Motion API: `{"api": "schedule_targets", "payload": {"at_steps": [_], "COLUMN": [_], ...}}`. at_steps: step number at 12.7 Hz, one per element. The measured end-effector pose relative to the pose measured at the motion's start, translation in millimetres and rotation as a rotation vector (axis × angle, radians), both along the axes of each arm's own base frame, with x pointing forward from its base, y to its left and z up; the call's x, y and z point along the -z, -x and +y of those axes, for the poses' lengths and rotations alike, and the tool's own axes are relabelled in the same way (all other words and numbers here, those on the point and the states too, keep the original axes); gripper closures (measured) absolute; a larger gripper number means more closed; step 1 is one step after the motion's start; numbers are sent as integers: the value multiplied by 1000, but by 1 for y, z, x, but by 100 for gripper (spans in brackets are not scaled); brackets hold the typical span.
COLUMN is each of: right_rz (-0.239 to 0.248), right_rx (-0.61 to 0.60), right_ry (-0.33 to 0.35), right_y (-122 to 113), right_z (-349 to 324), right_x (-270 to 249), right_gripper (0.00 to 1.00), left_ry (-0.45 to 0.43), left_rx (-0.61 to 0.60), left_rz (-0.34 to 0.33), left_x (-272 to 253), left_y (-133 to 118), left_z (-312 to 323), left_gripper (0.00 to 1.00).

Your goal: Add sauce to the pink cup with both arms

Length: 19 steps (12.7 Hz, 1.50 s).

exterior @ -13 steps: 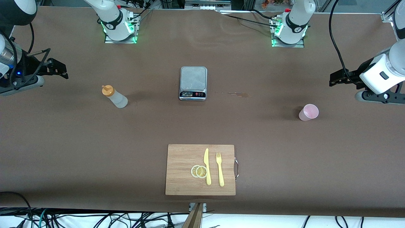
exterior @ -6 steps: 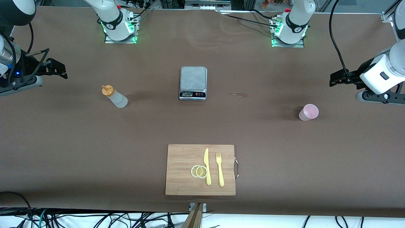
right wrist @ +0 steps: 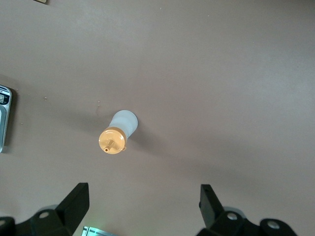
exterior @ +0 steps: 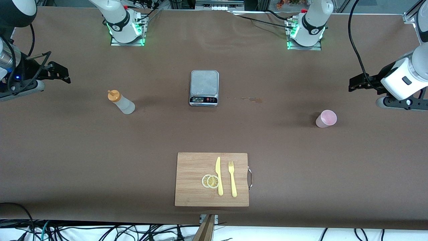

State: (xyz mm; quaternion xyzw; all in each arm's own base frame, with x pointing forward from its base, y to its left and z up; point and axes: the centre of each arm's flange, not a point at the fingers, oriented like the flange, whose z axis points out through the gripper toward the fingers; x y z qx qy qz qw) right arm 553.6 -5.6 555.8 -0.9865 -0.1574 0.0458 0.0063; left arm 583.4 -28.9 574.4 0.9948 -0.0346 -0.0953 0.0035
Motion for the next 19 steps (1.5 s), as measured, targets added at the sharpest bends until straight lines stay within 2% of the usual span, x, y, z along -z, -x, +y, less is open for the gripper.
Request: {"api": "schedule_targets", "payload": {"at_steps": [3,5,6,9,11,16,19], "right_rz": [-2,-2,-2,-2,-3,0,5], "right_rx": [0,0,0,0,0,-3,-11], "right_ry": [0,0,0,0,0,0,1], "right_y": [-1,-1,-1,-1,-1,-2,-5], "right_z": [0,0,0,0,0,2,6], "right_x": [-1,-1,-1,-1,-1,1,7], "right_gripper": [0,0,0,0,0,0,0], "left_ry": [-1,-1,-1,11,15,20,14], "left_rx": [-8,-32,-50,-66,-59,-22,-31], "left_rz": [9,37,43,9,7,-4,-9], "left_x": [5,22,35,86,132,229,268], "left_y": [-2,-9,-16,-40,-45,-25,-6], "left_z": [5,19,31,69,75,77,93], "left_gripper": [0,0,0,0,0,0,0]}}
